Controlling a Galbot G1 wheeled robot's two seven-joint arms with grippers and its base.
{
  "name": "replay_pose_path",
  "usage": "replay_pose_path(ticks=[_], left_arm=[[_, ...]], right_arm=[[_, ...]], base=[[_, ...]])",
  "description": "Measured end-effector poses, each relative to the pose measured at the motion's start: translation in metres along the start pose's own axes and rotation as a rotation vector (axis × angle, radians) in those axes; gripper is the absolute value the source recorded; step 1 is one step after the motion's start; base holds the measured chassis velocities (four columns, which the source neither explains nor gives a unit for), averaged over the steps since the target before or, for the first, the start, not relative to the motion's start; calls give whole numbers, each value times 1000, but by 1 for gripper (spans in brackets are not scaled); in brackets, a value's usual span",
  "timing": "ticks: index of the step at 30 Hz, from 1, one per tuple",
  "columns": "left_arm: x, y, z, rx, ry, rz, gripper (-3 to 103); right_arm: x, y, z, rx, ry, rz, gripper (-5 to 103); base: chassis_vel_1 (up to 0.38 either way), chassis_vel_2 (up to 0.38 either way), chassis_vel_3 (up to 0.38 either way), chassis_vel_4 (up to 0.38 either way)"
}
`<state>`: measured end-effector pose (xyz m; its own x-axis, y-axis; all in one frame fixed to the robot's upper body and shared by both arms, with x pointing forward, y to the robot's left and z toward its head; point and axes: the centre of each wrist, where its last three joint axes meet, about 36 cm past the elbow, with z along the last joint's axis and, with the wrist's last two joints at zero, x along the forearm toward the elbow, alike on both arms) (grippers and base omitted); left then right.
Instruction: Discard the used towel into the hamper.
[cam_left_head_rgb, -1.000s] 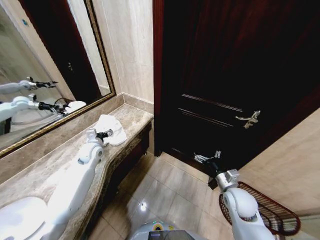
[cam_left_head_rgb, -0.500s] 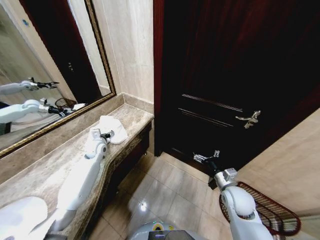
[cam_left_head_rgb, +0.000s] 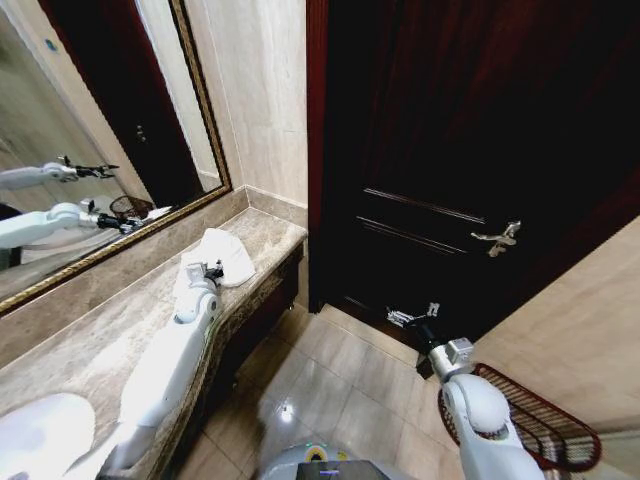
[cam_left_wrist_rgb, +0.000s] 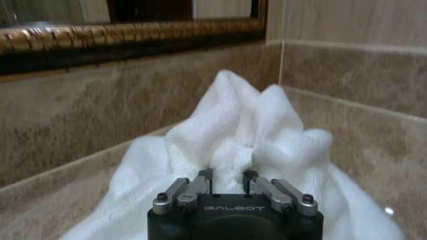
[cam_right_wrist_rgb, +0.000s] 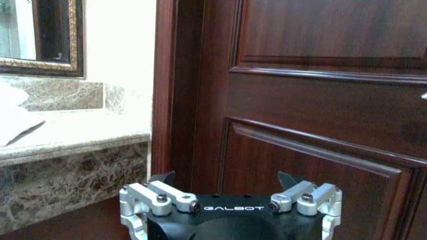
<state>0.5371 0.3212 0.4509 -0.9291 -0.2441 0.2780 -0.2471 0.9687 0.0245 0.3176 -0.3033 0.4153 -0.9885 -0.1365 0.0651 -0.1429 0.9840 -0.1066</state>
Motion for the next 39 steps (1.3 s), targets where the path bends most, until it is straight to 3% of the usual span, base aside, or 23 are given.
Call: replay_pose_path(ticks=[2,7,12,13,16,17,21,25,29,30,32,39], left_arm=[[2,1,-1,4,-17,2,24],[17,5,-12,19,-134,18,11],[45,11,-37,13,-263,52,11],[45,11,-37,13,-263,52,11],[81,17,-59,17,-401,93,11],[81,17,-59,17,-401,93,11],[130,21,-60,30,-527,134,11],[160,13,-50,58,-550,163,11],[211,-5,-17,95,-603,236,11],[211,-5,-17,95,-603,236,11],[228,-18,10,86,-590,294,11],[229,-30,57,43,-534,371,11]], right_arm=[[0,0,0,0,0,0,100],[1,0,-1,1,-7,1,100],[3,0,-4,3,-17,5,100],[3,0,-4,3,-17,5,100],[5,3,-9,-4,-34,11,100],[5,3,-9,-4,-34,11,100],[10,5,-18,-23,-62,41,100],[17,2,-23,-30,-74,74,100],[21,1,-29,-40,-97,98,100],[21,1,-29,-40,-97,98,100],[23,2,-34,-49,-112,99,100],[29,6,-47,-59,-144,92,100]], base=[[0,0,0,0],[0,0,0,0],[0,0,0,0],[0,0,0,0],[0,0,0,0],[0,0,0,0],[0,0,0,0],[0,0,0,0],[0,0,0,0],[0,0,0,0],[0,0,0,0],[0,0,0,0]])
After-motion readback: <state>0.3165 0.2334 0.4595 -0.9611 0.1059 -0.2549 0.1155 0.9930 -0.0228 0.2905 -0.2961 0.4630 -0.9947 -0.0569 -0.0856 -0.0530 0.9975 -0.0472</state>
